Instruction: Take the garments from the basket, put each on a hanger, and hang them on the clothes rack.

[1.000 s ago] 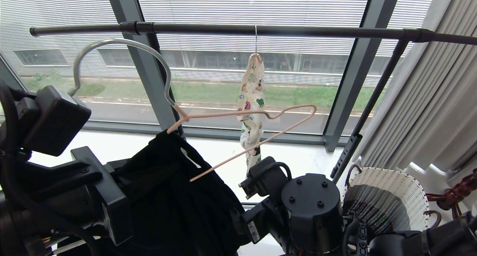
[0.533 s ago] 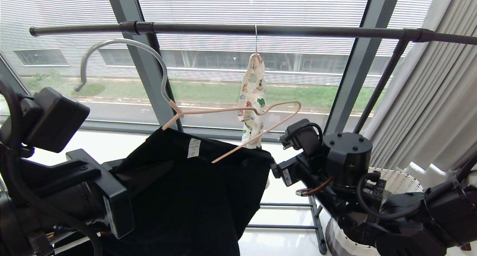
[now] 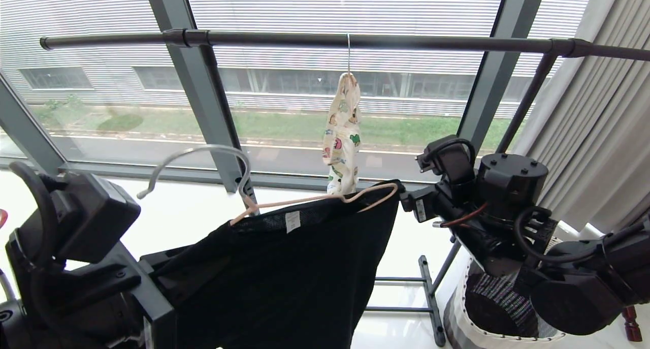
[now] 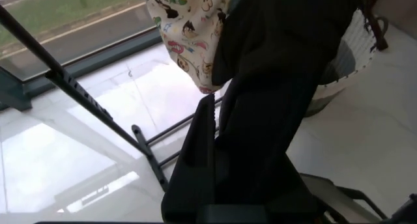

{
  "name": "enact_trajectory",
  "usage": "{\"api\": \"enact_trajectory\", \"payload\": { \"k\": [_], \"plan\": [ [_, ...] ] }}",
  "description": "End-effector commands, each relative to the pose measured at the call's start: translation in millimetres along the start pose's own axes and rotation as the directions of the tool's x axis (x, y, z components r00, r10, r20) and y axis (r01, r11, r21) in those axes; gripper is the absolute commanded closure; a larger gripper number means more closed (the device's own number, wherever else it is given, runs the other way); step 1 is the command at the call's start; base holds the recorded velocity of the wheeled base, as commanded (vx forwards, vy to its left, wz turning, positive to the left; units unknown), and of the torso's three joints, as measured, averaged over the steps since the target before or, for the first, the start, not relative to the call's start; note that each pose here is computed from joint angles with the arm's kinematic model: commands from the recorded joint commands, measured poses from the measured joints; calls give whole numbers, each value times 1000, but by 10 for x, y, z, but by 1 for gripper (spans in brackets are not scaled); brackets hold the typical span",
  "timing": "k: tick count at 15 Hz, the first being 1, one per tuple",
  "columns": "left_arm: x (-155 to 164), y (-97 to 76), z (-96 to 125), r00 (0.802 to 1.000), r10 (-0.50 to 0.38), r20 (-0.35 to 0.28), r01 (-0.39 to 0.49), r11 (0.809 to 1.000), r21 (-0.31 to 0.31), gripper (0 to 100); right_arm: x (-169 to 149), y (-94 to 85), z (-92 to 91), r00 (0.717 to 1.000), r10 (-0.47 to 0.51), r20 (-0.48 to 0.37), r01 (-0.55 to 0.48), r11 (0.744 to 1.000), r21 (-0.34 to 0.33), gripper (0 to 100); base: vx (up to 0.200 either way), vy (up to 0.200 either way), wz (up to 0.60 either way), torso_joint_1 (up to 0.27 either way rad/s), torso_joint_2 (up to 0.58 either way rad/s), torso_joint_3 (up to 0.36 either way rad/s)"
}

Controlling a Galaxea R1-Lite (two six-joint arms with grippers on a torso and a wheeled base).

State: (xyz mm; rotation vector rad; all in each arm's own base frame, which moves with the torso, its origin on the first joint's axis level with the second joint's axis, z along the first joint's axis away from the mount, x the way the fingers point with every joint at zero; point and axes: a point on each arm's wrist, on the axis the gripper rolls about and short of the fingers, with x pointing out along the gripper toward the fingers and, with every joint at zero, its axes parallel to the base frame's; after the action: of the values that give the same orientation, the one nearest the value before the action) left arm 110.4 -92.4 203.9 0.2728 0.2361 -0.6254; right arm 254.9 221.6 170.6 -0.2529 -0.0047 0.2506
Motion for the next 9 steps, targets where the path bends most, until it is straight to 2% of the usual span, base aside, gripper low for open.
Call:
{"api": "enact_trajectory", "payload": {
  "k": [1, 4, 7, 9],
  "plan": [
    [-34, -20, -154, 999, -5, -39, 6, 1000, 31, 100, -44, -66, 91, 1000, -11, 26, 11, 1000, 8, 0, 0, 0, 0, 0, 0, 0],
    [-21, -37, -254, 997, -9, -77, 13, 999, 47, 100, -91, -102, 171, 999, -1, 54, 1, 1000, 4, 0, 0, 0, 0, 0, 0, 0],
    [29, -30, -267, 995, 1, -99, 4, 999, 45, 100, -224, -101, 333, 992, 59, 114, -58, 998, -14, 0, 0, 0, 0, 0, 0, 0],
    [87, 22, -290, 990, 56, -130, -52, 998, 37, 100, -333, -85, 426, 986, 81, 143, -79, 997, -21, 0, 0, 0, 0, 0, 0, 0]
  ]
}}
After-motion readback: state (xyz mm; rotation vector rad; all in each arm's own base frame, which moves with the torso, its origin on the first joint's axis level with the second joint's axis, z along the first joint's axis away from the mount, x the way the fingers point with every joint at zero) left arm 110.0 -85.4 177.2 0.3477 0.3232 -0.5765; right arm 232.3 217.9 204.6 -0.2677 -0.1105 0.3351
